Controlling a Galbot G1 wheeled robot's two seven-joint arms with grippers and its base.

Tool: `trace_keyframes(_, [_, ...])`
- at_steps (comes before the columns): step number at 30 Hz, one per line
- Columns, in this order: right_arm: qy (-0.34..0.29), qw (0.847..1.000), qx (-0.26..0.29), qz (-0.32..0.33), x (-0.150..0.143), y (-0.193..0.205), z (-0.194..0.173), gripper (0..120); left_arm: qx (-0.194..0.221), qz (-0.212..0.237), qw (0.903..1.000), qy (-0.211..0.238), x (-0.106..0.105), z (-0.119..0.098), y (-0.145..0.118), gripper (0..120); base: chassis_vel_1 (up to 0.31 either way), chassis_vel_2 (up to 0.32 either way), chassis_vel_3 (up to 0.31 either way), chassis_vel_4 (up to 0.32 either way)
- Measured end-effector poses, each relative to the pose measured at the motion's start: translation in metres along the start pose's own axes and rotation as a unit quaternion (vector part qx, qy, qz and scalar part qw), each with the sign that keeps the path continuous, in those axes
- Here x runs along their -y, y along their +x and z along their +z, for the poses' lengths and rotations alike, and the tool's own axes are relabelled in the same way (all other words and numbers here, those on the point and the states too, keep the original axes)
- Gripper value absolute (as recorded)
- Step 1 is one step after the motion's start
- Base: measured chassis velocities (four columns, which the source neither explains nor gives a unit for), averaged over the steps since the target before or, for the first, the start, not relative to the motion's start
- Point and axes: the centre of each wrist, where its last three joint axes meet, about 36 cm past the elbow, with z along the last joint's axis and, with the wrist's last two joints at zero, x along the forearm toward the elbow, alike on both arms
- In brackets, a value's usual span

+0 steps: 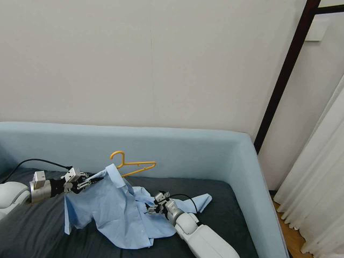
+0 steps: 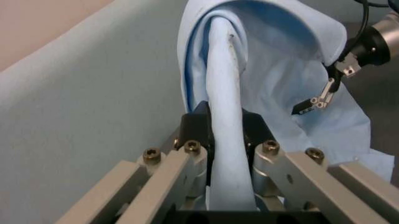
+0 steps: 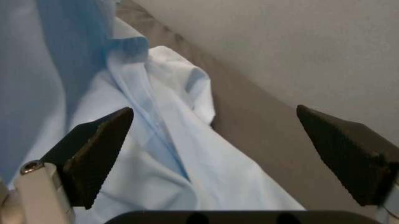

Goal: Pick up the clothes from the sofa and hang them on the clothes hanger.

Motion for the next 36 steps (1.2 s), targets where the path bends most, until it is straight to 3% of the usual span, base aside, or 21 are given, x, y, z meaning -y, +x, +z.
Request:
trace_keyframes(6, [0.054, 0.998, -0.014, 0.014, -0.010, -0.005, 0.006, 100, 0.004, 0.005, 1.0000, -0.001, 0.005, 0.000, -0.006, 7, 0.000, 0.000, 0.000, 0.000])
trace_keyframes(9, [0.086, 0.996, -0.025, 0.025, -0.016, -0.011, 0.011, 90, 0.004, 0.008, 1.0000, 0.000, 0.010, 0.003, -0.008, 7, 0.000, 0.000, 0.000, 0.000])
trace_keyframes(11, [0.086, 0.996, -0.025, 0.025, -0.016, -0.011, 0.011, 90, 0.004, 0.009, 1.0000, 0.000, 0.010, 0.003, -0.008, 7, 0.000, 0.000, 0.000, 0.000])
trace_keyframes(14, [0.116, 0.992, -0.045, 0.033, -0.009, -0.010, 0.024, 72, 0.004, 0.012, 0.9999, 0.000, 0.013, 0.004, -0.009, 7, 0.000, 0.000, 0.000, 0.000])
trace_keyframes(19, [0.123, 0.990, -0.062, 0.037, -0.005, -0.009, 0.030, 59, 0.003, 0.012, 0.9999, -0.001, 0.013, 0.003, -0.008, 7, 0.000, 0.000, 0.000, 0.000])
trace_keyframes(33, [0.116, 0.990, -0.077, 0.009, -0.004, -0.007, 0.039, 3, 0.007, 0.010, 0.9999, 0.003, 0.014, 0.006, -0.014, 7, 0.000, 0.000, 0.000, 0.000])
trace_keyframes(36, [0.117, 0.990, -0.079, 0.008, -0.003, -0.007, 0.040, 0, 0.006, 0.010, 0.9999, 0.003, 0.014, 0.006, -0.014, 7, 0.000, 0.000, 0.000, 0.000])
